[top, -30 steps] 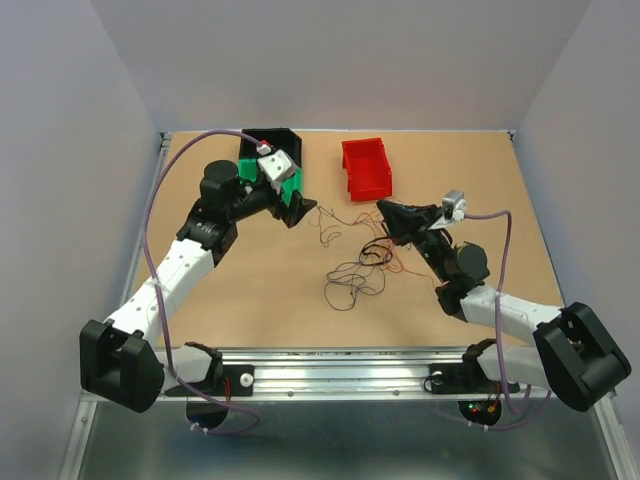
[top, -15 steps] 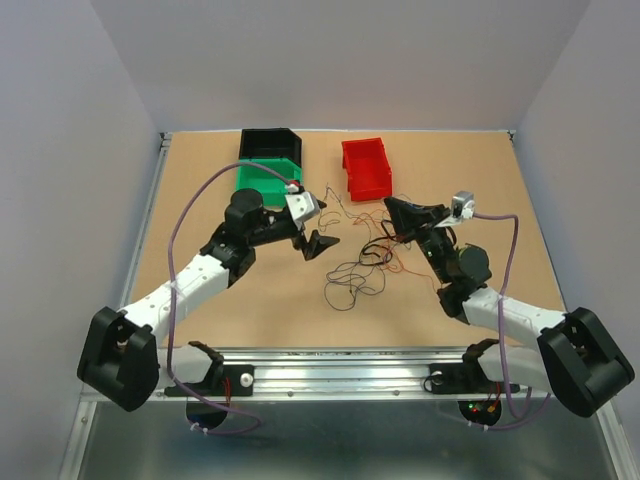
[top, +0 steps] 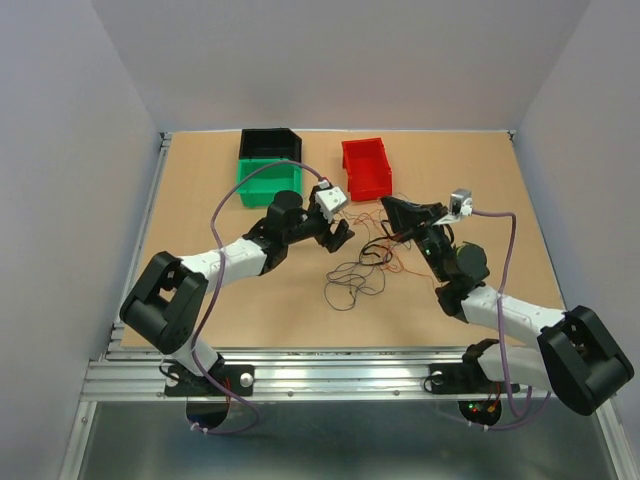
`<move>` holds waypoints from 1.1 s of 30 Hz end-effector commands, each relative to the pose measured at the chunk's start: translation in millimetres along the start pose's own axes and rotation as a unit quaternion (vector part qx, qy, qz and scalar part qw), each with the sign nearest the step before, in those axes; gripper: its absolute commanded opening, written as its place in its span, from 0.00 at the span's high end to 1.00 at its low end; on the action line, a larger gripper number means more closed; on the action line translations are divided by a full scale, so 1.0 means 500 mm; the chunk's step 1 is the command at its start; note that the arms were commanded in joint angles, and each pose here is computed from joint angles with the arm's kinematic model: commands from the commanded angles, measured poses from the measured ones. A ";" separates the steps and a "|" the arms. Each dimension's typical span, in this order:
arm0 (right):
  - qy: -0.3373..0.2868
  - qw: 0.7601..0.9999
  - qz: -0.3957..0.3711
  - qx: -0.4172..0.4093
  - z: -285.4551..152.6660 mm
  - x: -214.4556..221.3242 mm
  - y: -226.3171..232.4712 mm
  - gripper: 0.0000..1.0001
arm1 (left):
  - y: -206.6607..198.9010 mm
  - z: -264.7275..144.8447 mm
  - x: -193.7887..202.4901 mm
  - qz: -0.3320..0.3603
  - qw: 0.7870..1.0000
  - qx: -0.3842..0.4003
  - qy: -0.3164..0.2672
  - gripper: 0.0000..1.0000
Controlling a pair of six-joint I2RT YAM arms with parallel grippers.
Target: Untangle the cables
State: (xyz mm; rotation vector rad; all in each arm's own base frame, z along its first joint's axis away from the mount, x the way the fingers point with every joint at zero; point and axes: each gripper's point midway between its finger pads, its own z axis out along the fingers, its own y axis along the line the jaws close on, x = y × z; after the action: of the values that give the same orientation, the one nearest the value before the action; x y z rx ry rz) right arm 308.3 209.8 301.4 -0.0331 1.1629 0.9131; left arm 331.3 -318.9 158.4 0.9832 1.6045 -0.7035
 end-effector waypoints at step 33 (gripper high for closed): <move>-0.113 0.991 0.006 0.072 -0.132 -0.176 0.007 1.00 | 0.341 -0.047 -0.087 -0.163 0.956 -0.216 -0.114 1.00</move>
State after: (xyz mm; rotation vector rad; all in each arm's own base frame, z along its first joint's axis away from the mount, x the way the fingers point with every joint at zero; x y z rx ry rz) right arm 249.8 156.9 351.3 0.0964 0.9922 0.9226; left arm 455.1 -244.2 218.2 0.4072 1.5845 -0.5618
